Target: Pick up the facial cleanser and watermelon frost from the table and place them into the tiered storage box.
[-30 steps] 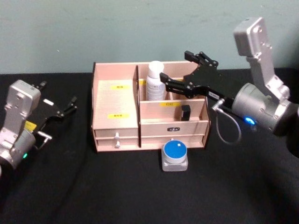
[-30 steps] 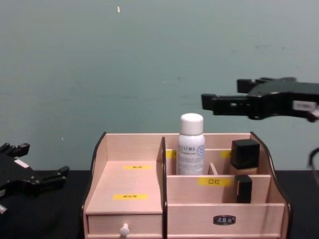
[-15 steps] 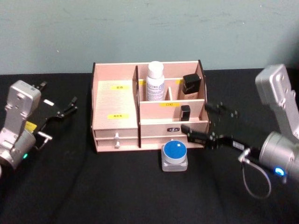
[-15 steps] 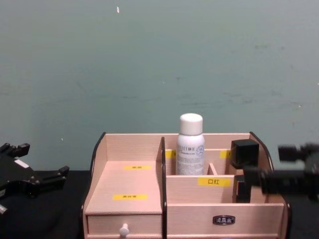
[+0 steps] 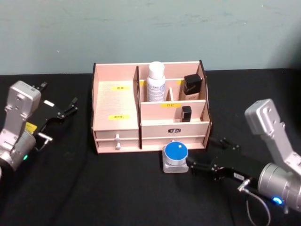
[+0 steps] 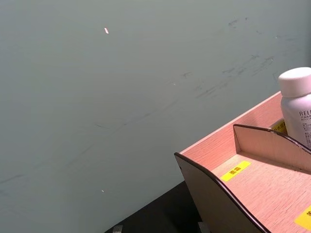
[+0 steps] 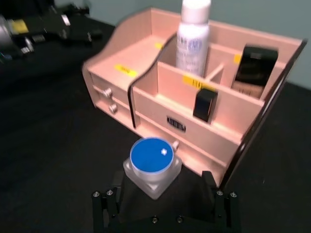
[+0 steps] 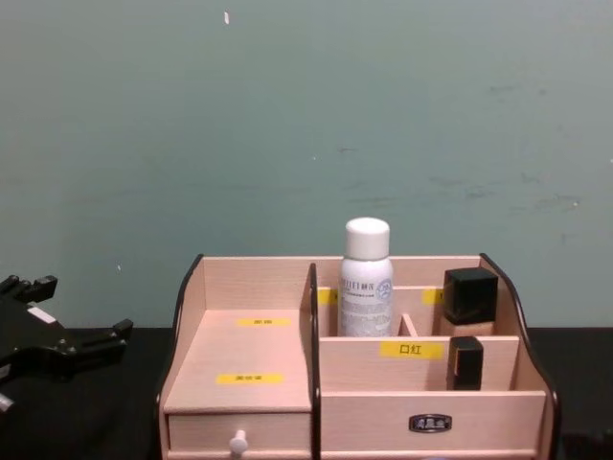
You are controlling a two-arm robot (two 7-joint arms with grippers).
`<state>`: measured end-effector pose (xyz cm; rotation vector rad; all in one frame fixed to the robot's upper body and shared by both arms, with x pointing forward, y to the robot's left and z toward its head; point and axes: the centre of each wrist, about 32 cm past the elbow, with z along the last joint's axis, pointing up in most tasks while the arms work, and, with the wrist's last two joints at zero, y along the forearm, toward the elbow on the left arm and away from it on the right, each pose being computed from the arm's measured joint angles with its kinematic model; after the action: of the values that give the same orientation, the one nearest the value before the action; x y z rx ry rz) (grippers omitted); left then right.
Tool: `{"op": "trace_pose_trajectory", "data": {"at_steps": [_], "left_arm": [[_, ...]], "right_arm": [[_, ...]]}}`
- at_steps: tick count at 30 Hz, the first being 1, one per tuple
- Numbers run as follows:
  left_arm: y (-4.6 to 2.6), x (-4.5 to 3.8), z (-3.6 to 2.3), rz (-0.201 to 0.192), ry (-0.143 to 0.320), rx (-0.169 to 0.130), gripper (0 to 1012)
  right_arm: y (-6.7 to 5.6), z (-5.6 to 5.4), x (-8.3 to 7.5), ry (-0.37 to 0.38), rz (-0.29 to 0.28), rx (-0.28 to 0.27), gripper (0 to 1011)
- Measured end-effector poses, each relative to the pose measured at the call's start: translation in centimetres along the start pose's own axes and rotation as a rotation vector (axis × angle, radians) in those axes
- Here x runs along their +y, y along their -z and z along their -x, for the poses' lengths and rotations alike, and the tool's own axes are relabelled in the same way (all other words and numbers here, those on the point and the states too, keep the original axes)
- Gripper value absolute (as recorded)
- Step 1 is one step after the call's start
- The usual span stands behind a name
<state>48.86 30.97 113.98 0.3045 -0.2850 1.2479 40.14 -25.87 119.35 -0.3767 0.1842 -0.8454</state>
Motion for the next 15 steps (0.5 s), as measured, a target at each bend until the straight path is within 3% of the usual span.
{"op": "trace_pose_trajectory", "data": {"at_steps": [6,15], "left_arm": [[0.0,0.0,0.0,0.0,0.0,0.0,1001],[0.0,0.0,0.0,0.0,0.0,0.0,1001]], "right_arm": [[0.8,0.3,1.3,0.007,0.053,0.014,1000],[0.7,0.4,2.7,0.005,0.068,0.018,1000]]}}
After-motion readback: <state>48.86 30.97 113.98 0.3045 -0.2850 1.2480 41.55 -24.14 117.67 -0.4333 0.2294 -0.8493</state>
